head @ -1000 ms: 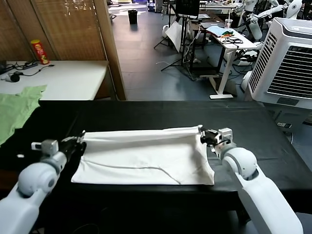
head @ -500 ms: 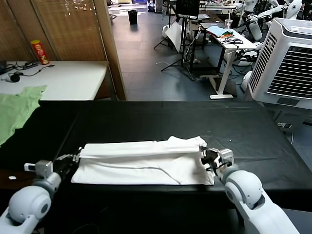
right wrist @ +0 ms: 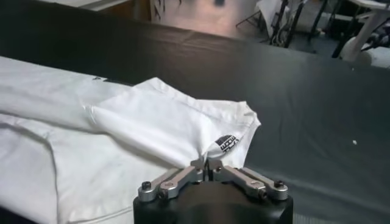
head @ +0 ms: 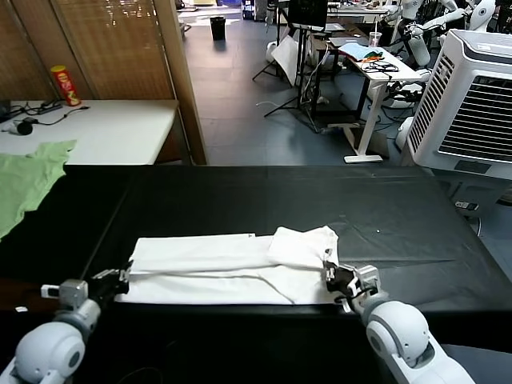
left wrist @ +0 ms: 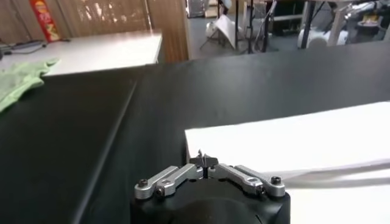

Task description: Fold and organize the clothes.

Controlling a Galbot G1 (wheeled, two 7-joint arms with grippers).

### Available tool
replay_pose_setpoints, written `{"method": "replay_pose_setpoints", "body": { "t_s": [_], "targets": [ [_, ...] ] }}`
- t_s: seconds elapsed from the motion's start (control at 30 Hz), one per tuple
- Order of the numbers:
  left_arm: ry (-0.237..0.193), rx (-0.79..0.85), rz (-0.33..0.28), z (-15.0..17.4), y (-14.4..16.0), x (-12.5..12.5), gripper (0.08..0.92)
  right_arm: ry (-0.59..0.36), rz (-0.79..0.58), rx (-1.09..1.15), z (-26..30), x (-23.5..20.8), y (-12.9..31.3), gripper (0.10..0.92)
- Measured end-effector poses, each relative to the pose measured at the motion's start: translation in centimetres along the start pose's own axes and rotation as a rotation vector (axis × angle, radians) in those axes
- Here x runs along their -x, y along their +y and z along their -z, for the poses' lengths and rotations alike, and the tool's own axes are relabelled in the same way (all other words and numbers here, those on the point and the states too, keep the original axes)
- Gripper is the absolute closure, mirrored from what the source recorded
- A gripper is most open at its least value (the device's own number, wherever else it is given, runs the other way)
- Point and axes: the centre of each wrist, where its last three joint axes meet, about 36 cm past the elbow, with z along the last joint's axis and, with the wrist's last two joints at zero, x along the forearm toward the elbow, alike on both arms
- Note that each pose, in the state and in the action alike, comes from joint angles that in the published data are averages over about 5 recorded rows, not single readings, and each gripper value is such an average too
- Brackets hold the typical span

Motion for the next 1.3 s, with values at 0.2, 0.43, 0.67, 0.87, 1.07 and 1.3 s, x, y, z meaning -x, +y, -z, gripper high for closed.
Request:
{"method": "replay_pose_setpoints", "body": {
  "t_s": [0.2, 0.43, 0.67, 0.87, 1.07, 1.3],
  "targets": [
    [0.014, 0.016, 0.012, 0.8, -0.4, -1.2, 0.414, -0.037, -0.013, 0.037, 1.1, -1.1, -1.1, 0.271],
    [-0.063, -0.057, 0.034, 2.3, -0.3, -0.8, 0.206, -0.122, -0.089, 0.097, 2.5, 0.4, -2.4, 0.225],
    [-0.102, -0.162, 0.023, 3.2, 0.4, 2.8, 0.201, -0.16, -0.153, 0.143, 3.2, 4.4, -3.3, 0.224],
    [-0.085, -0.231, -0.001, 3.2, 0.9, 5.9, 0.201, -0.134, -0.175, 0.201, 2.7, 7.4, -3.4, 0.23],
    [-0.064, -0.262, 0.015, 3.0, 1.6, 7.9, 0.201, -0.103, -0.161, 0.239, 2.2, 10.0, -2.6, 0.326],
    [-0.04, -0.28, 0.027, 2.4, 2.3, 9.1, 0.423, -0.08, -0.152, 0.249, 2.1, 12.0, -1.8, 0.393]
  ]
}}
